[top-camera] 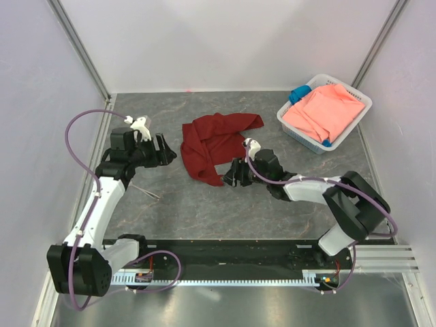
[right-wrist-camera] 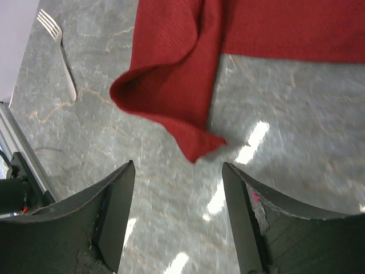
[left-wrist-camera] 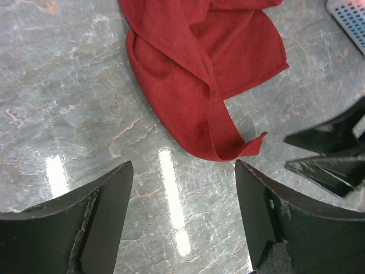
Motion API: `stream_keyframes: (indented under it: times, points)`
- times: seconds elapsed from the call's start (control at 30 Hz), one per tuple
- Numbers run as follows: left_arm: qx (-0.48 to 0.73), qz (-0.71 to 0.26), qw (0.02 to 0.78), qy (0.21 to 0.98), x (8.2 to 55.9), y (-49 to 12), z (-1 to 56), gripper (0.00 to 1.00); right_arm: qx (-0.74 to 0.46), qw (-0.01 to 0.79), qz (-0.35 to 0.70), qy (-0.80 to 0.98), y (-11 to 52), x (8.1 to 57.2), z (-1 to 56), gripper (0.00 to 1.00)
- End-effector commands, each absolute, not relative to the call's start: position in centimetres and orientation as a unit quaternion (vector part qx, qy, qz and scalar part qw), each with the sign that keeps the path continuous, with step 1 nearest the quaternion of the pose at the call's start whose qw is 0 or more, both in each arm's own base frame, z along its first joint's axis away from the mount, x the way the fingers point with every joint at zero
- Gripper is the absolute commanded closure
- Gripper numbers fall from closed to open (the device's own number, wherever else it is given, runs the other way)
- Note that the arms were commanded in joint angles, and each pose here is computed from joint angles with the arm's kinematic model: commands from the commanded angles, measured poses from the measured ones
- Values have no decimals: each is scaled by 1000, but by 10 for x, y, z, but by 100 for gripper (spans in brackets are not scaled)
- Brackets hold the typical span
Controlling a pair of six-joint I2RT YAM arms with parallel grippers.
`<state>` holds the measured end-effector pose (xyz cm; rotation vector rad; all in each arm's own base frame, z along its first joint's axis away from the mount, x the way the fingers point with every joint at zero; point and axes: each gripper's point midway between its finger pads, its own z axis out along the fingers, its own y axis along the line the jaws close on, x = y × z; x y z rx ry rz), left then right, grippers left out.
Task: Fold the napkin, place the utensils inside, and roll it up
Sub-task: Flatten the napkin out
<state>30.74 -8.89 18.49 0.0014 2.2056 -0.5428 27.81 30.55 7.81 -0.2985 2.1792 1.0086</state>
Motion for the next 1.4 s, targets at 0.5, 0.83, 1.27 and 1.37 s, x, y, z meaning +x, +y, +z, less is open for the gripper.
stream_keyframes:
  times: [0.5, 0.83, 1.27, 1.37]
  points:
    - [27, -251, 382, 889, 305, -104, 179, 20, -138, 345, 414, 831, 341, 305, 59, 53]
    - [-21, -244, 367, 898, 305, -120, 172, 25, -126, 329, 293, 889, 291, 295, 43, 100]
    - [-107, -215, 364, 900, 360, -136, 94, 27, -22, 332, 130, 934, 169, 253, 60, 100]
    - [-106, -199, 366, 903, 379, -139, 85, 27, -21, 334, 126, 934, 163, 248, 63, 100]
